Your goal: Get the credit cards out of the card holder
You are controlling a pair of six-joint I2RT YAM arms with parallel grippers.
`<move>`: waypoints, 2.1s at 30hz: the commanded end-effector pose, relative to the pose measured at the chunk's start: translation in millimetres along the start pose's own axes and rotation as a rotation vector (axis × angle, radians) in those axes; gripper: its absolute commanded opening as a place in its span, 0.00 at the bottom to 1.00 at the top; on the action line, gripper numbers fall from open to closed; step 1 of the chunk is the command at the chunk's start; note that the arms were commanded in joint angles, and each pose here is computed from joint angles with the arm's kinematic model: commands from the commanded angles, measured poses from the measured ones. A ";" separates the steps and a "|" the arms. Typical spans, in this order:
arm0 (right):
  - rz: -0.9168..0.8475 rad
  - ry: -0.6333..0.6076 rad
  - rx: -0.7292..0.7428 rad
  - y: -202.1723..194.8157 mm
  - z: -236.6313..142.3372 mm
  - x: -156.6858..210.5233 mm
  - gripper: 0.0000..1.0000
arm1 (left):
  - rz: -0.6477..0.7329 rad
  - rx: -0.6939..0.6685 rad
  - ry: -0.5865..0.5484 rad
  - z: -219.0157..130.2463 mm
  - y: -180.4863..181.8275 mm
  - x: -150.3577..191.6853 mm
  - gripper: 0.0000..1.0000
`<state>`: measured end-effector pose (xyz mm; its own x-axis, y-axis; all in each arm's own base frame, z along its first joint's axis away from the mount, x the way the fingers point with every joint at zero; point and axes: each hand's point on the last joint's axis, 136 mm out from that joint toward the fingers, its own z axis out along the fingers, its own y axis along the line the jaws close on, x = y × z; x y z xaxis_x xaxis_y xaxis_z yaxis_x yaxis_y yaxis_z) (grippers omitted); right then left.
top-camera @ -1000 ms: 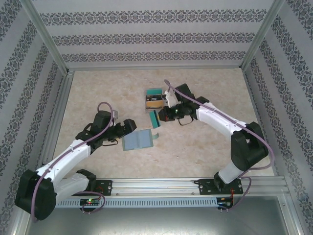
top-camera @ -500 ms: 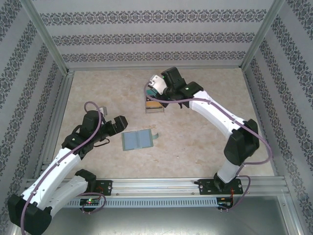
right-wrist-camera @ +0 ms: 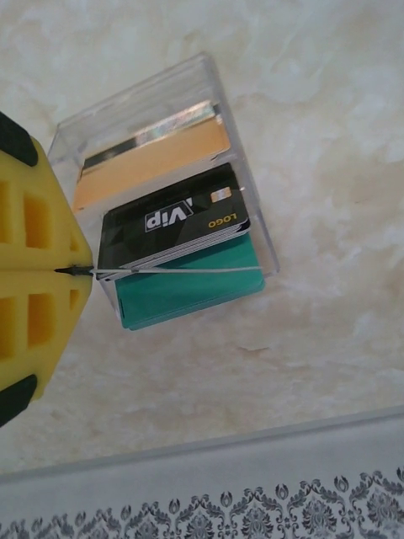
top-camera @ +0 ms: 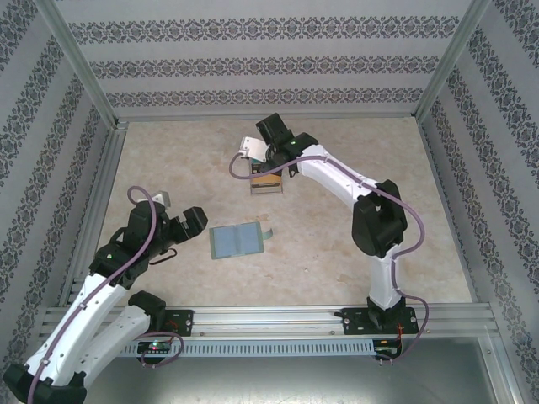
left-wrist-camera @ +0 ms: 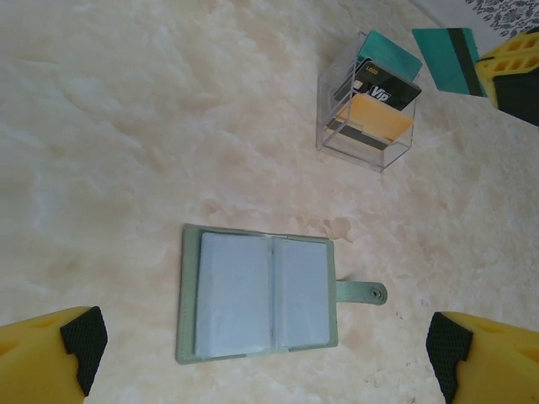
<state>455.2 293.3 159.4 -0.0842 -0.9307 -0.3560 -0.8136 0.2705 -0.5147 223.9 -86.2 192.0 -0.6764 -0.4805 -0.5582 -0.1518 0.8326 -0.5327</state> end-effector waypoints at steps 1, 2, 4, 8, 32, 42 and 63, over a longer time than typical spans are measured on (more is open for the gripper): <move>-0.119 0.030 0.057 -10.5 7.9 -2.1 0.00 | -0.031 -0.041 -0.010 -11.1 9.3 -1.2 1.00; -0.140 0.039 0.062 -11.1 11.9 -0.8 0.00 | -0.033 -0.041 -0.011 -12.2 9.8 -1.0 0.99; -0.180 0.062 0.077 -11.7 18.8 1.4 0.00 | -0.039 -0.040 -0.014 -13.1 10.3 -0.7 0.99; -0.214 0.061 0.089 -13.7 24.1 -0.1 0.00 | -0.044 -0.044 -0.009 -12.2 11.6 0.7 1.00; -0.211 0.092 0.072 -9.2 65.3 12.3 0.06 | -0.051 -0.054 0.008 -3.7 15.1 5.7 0.99; -0.140 0.117 0.195 -42.5 72.9 14.5 0.30 | -0.051 -0.055 0.010 0.5 15.2 5.7 0.99; 0.147 -0.070 0.015 -16.7 3.9 6.5 0.53 | -0.056 -0.033 0.032 17.7 14.1 12.2 0.99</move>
<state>496.4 280.7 168.0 -0.1505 -0.8850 -0.4405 -0.7164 0.4047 -0.5684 219.8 -83.1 164.7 -0.7053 -0.4933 -0.5091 -0.2159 0.8335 -0.5086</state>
